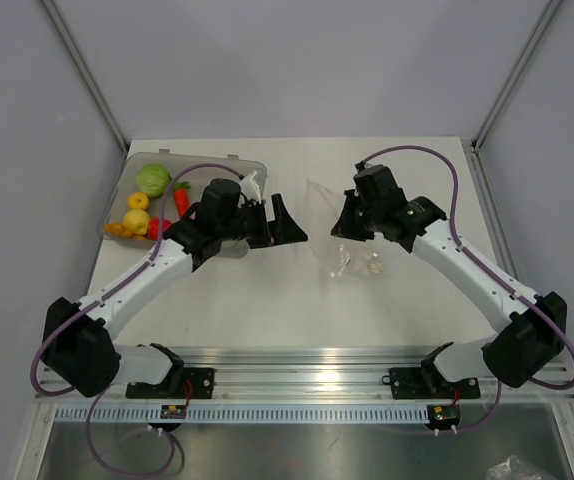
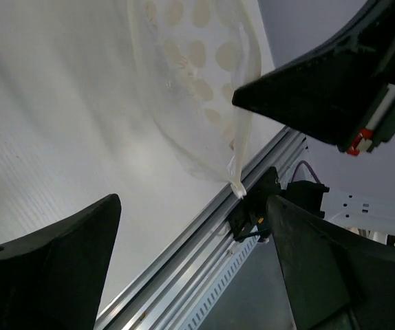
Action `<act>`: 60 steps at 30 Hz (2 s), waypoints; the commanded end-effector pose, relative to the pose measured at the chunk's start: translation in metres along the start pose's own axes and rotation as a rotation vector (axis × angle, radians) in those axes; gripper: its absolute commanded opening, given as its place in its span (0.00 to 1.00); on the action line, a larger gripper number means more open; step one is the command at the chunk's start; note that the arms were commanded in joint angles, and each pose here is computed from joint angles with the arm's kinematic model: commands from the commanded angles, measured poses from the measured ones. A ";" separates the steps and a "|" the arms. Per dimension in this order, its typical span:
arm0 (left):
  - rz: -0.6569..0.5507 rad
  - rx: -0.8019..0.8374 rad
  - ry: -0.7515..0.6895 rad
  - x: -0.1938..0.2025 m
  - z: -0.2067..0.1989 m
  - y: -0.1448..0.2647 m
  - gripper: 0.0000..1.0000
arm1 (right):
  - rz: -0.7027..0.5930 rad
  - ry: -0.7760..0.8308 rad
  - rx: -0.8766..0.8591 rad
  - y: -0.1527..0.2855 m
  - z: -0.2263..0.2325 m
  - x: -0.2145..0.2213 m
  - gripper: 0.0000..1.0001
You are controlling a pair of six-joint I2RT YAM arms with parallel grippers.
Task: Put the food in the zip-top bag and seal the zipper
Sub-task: Open the zipper of the food storage bag at the center of the board.
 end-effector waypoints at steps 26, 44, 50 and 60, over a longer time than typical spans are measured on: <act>-0.016 -0.034 0.031 -0.009 0.010 -0.043 0.63 | 0.012 -0.108 -0.108 0.006 0.024 0.019 0.00; -0.009 -0.176 0.061 0.006 0.038 -0.063 0.56 | 0.010 -0.102 -0.168 0.012 0.041 0.020 0.00; 0.059 -0.294 0.015 0.006 0.059 -0.056 0.00 | -0.043 -0.139 -0.162 0.013 0.042 0.010 0.00; 0.192 -0.561 -0.123 -0.034 0.140 0.004 0.00 | -0.100 -0.237 -0.195 -0.025 0.065 -0.012 0.00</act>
Point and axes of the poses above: each gripper's point midway between its finger pads, its own y axis back along the fingers, its own z axis along the line the jaws close on, x = y × z, the point moved 1 cm from there along y, back along the fingers, and after that the axes turned 3 degrees about y, right-handed, at the moved point
